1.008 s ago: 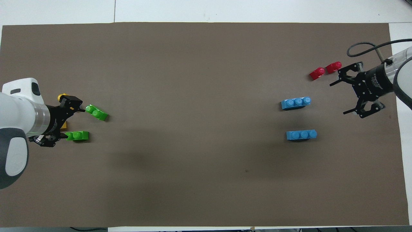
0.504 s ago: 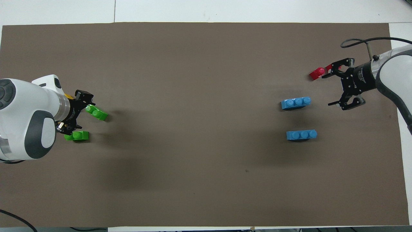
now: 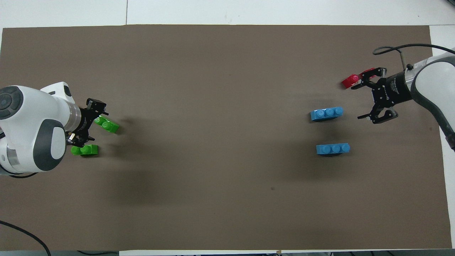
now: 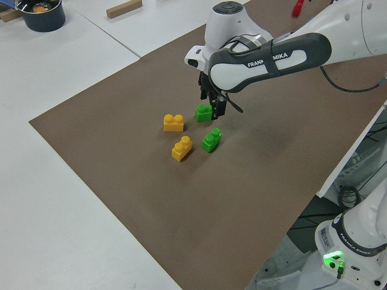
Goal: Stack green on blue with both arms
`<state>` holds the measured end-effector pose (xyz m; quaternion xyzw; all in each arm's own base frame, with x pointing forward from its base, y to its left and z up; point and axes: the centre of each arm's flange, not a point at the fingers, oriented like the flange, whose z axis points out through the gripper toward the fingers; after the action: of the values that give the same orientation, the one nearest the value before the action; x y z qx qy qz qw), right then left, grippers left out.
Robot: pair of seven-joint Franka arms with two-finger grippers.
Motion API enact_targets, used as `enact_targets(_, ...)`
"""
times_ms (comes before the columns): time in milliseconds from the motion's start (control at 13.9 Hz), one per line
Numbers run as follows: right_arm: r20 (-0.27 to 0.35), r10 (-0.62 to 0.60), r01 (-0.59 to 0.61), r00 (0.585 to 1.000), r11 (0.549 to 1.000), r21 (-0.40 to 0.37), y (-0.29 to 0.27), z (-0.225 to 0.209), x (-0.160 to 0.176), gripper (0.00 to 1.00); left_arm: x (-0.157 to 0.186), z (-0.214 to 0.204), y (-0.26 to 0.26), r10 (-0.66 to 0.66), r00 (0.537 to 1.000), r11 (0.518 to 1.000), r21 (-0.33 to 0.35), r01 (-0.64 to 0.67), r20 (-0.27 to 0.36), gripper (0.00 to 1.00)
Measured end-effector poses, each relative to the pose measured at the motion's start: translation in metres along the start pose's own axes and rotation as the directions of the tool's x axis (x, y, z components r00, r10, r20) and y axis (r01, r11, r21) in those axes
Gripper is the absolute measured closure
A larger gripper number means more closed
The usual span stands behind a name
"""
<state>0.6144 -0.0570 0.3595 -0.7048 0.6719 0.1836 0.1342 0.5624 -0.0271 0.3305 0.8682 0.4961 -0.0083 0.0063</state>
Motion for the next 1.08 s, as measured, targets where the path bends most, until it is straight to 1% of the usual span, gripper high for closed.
enact_targets(216,0.021,0.024,-0.024,0.999,1.000,-0.006,0.006,0.022,0.006,0.00,0.004,0.016,0.007,-0.001,1.000,1.000,0.014,0.001,0.008,0.01)
enact_targets(360,0.023,0.031,-0.031,0.999,0.999,-0.016,0.008,0.033,0.010,0.00,0.006,0.020,0.010,-0.001,1.000,1.000,0.018,0.001,0.011,0.00)
enact_targets(432,0.024,0.031,-0.031,0.999,0.999,-0.023,0.009,0.038,0.011,0.00,0.007,0.022,0.011,-0.001,1.000,1.000,0.020,0.001,0.012,0.03)
enact_targets(504,0.024,0.031,-0.031,0.999,0.999,-0.027,0.010,0.042,0.011,0.00,0.007,0.023,0.011,-0.002,1.000,1.000,0.021,0.002,0.013,0.03)
enact_targets(576,0.021,0.030,-0.029,0.999,0.999,-0.026,0.010,0.045,0.012,0.00,0.008,0.024,0.010,-0.005,1.000,1.000,0.022,0.005,0.013,0.03)
enact_targets(648,0.018,0.027,-0.026,0.999,0.999,-0.024,0.011,0.048,0.012,0.00,0.012,0.024,0.009,-0.011,1.000,1.000,0.022,0.011,0.013,0.09)
enact_targets(792,0.010,0.006,-0.006,1.000,1.000,-0.012,0.012,0.051,0.014,0.00,0.017,0.024,0.006,-0.015,1.000,1.000,0.022,0.015,0.014,0.10)
enact_targets(864,0.004,-0.002,0.002,1.000,1.000,-0.003,0.012,0.053,0.016,0.00,0.018,0.024,0.005,-0.016,1.000,1.000,0.022,0.016,0.014,0.08)
enact_targets(936,0.000,-0.010,0.010,1.000,1.000,0.001,0.012,0.056,0.016,0.00,0.018,0.024,0.005,-0.015,1.000,1.000,0.022,0.015,0.014,0.10)
enact_targets(1080,-0.007,-0.020,0.020,1.000,1.000,0.004,0.011,0.062,0.011,0.00,0.018,0.024,0.005,-0.015,1.000,1.000,0.022,0.014,0.014,0.10)
